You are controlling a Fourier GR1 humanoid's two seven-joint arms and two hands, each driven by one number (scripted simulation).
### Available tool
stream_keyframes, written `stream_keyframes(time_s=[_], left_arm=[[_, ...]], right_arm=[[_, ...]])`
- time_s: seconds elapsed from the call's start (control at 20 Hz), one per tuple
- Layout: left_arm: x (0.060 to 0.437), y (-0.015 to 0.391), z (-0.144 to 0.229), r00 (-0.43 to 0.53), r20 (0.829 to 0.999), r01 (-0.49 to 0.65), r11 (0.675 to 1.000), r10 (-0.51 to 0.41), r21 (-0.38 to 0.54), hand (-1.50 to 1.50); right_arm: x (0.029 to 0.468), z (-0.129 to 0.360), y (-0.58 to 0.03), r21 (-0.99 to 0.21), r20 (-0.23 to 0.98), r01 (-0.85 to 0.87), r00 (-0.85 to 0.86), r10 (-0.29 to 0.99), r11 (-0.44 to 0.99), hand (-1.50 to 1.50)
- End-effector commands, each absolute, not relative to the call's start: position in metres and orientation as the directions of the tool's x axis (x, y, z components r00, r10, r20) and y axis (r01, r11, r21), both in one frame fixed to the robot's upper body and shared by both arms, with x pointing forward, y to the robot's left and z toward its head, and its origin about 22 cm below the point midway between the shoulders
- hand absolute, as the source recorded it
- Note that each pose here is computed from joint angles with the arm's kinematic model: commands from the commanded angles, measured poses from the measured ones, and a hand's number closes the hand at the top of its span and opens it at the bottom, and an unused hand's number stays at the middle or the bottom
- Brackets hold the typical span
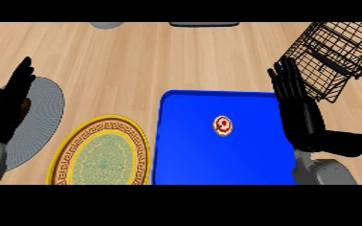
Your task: Pick the cupcake from the tray and place it in the tiered basket
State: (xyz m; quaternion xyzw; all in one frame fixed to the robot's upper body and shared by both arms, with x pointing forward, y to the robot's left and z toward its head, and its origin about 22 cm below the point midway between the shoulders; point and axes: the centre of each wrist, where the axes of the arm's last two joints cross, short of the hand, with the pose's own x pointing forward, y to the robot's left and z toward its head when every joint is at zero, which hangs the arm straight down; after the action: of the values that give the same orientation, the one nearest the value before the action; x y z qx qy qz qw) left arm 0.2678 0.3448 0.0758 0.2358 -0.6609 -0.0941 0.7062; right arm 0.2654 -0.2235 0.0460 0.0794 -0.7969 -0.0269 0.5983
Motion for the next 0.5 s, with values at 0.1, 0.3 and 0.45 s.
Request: stream_keyframes(time_s=[0.1, 0.3, 0.45], left_arm=[[0.26, 0.349, 0.05, 0.193, 0.913, -0.133, 0.913, -0.358, 0.386, 0.0], [0.25, 0.344, 0.028, 0.29, 0.913, -0.15, 0.929, -0.286, 0.339, 0.0], [0.223, 0.342, -0.007, 0.353, 0.914, -0.085, 0.966, -0.2, 0.244, 0.0]], right_arm=[[0.262, -0.007, -0.218, 0.401, 0.908, -0.297, 0.006, -0.419, 0.866, 1.5], [0.245, -0.031, -0.227, 0.692, 0.722, 0.16, -0.162, -0.673, 0.704, 1.5], [0.236, -0.068, -0.209, 0.588, 0.77, -0.395, 0.004, -0.638, 0.706, -1.5]])
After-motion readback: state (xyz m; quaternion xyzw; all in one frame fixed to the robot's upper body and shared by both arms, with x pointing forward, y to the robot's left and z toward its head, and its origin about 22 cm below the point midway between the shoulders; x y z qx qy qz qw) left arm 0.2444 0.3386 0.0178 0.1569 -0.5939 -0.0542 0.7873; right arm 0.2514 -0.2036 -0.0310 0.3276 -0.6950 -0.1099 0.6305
